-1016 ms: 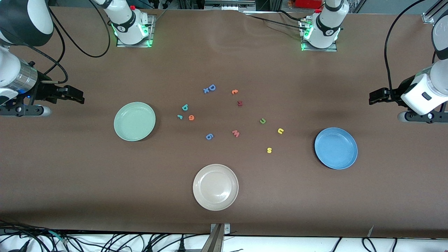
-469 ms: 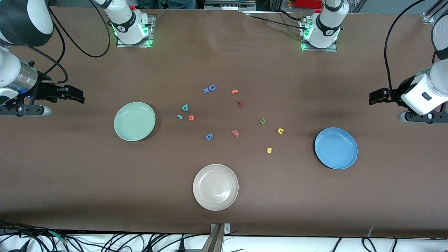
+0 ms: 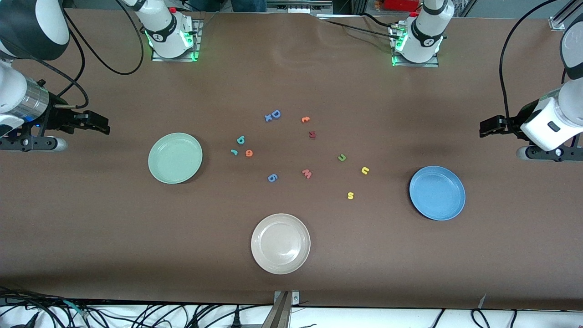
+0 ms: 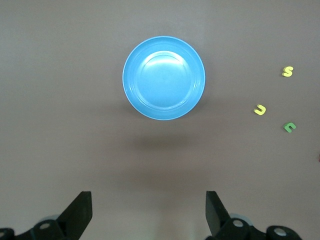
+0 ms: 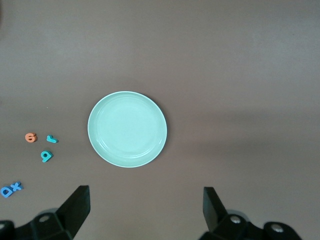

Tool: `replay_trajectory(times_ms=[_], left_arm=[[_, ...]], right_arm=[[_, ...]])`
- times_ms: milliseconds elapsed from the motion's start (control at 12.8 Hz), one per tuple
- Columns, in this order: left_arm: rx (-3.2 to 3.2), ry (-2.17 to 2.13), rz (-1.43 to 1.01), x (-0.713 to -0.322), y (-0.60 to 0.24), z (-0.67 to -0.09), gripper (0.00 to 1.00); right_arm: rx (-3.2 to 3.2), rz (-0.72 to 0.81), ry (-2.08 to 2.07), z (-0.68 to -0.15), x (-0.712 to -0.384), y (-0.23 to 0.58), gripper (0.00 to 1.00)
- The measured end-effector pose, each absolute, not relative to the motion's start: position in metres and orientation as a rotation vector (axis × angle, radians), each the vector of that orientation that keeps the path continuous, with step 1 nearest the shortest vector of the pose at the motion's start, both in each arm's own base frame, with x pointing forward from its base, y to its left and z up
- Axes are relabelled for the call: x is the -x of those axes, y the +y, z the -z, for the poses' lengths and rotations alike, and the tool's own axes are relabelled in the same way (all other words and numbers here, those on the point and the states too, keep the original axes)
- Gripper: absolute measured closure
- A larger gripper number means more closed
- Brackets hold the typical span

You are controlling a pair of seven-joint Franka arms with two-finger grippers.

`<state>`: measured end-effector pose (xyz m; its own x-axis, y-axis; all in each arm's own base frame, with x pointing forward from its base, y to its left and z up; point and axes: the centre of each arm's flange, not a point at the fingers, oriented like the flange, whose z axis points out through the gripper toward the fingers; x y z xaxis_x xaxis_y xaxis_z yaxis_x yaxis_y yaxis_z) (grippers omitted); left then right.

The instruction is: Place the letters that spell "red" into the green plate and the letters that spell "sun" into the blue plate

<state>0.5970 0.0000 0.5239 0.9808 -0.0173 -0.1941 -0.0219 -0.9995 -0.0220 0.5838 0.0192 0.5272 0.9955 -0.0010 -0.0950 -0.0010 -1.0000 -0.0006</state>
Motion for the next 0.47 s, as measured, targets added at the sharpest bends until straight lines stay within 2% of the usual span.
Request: replay_trajectory(times_ms=[235,469], left_arm=[[3.113,0.051,-0.395,-0.62,-0.016,-0.461,0.0],[3.25,0.054,-0.421,-0.638,-0.055,-0.413,0.0]], right_arm=[[3.136,-0.167,-0.024,-0.522,-0.584,0.029,0.0],[3.134,-0.24,-0.118,-0.49,-0.587,0.067,0.0]])
